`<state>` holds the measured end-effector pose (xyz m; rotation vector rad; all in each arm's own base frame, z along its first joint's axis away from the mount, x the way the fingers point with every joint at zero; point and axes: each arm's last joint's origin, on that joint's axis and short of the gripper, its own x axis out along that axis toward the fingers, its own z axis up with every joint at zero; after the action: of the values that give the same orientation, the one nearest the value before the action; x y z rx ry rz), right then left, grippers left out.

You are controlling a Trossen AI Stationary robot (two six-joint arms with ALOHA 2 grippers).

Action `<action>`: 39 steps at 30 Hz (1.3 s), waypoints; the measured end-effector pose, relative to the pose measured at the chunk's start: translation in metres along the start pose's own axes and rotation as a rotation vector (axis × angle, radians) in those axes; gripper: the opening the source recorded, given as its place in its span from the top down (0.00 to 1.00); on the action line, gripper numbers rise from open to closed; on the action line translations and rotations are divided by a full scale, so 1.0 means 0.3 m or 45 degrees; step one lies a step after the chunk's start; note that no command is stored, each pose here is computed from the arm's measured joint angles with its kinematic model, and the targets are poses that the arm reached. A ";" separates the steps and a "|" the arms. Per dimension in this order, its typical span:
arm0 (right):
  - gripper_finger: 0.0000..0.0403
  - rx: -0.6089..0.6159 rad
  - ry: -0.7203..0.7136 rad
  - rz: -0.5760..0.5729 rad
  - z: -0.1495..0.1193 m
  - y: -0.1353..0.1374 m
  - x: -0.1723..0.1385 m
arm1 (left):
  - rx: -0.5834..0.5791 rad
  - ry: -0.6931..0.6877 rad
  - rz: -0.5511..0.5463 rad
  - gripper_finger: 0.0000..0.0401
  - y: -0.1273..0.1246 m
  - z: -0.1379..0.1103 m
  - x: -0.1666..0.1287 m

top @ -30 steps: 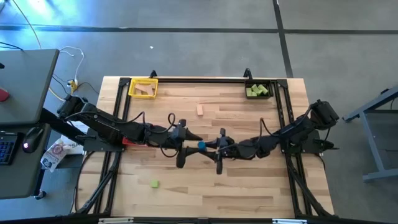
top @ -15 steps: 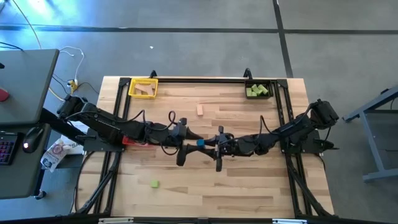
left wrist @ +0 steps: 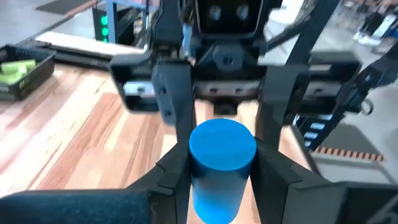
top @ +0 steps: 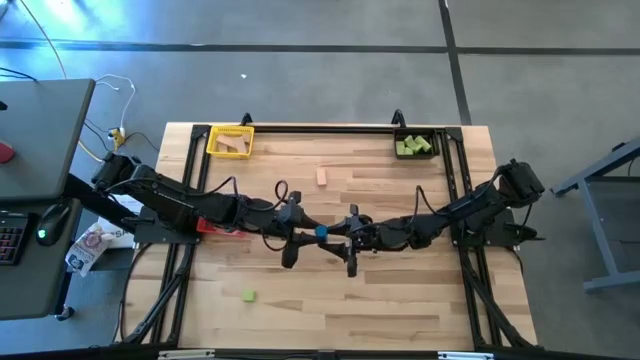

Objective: Sort & place blocks by color
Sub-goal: Put the blue block into the red bin

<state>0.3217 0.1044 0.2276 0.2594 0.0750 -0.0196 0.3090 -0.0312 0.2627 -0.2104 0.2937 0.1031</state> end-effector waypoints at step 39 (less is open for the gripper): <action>0.51 0.012 0.197 -0.082 -0.054 -0.015 -0.006 | 0.153 1.226 1.115 0.74 0.092 -0.276 -0.307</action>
<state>0.3185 0.1044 0.2109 0.2679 0.2373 -0.0638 0.1950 -0.0290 0.2073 0.0186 1.3400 0.8595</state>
